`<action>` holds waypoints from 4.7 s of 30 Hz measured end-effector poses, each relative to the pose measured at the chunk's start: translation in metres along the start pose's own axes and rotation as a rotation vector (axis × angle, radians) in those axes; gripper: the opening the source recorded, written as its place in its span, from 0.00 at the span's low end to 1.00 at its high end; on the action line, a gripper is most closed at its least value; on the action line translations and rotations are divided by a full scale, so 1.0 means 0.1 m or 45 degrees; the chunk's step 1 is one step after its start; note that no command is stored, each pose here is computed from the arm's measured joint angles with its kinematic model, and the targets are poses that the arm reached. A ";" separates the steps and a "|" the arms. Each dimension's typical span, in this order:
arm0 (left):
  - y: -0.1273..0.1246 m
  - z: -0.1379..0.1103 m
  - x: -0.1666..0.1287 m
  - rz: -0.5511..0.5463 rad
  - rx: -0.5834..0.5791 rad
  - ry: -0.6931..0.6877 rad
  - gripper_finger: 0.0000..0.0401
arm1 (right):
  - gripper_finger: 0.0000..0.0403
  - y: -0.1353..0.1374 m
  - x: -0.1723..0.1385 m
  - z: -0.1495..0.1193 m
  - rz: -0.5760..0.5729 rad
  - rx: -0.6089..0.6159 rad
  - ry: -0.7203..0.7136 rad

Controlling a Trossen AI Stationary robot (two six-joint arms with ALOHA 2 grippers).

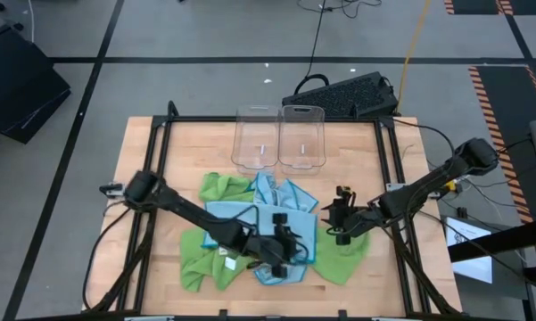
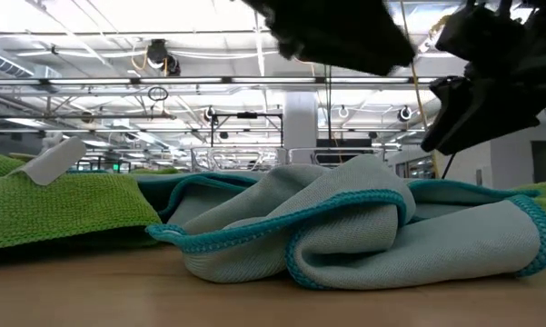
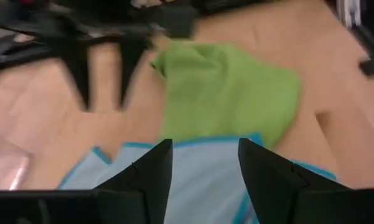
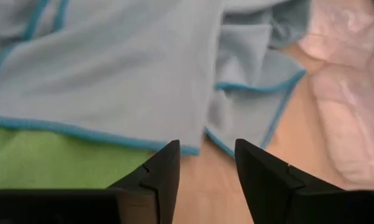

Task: Fold microfiber towels
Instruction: Fold the top right blue microfiber towel

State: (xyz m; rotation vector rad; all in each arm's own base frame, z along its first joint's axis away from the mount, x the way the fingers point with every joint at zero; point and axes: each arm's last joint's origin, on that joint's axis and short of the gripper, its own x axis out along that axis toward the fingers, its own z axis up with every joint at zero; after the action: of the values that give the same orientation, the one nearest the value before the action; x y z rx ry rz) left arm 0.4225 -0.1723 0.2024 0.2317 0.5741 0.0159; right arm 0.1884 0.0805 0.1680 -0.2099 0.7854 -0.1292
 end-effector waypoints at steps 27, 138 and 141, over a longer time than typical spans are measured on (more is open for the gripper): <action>-0.61 -0.15 0.65 0.045 0.028 0.081 0.55 | 0.36 0.00 -0.05 -0.45 0.063 0.210 -0.041; -0.53 -0.19 0.63 0.095 -0.003 0.156 0.02 | 0.00 0.77 0.28 -0.61 0.682 0.227 -0.054; -0.52 -0.19 0.63 0.100 0.001 0.166 0.01 | 0.01 0.77 0.27 -0.60 0.676 0.213 -0.069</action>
State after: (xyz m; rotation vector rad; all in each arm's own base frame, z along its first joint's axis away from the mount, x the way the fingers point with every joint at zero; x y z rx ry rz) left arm 0.4623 -0.2140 0.1413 0.2556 0.6943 0.1075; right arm 0.1674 0.1417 0.0899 0.1562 0.7489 0.3110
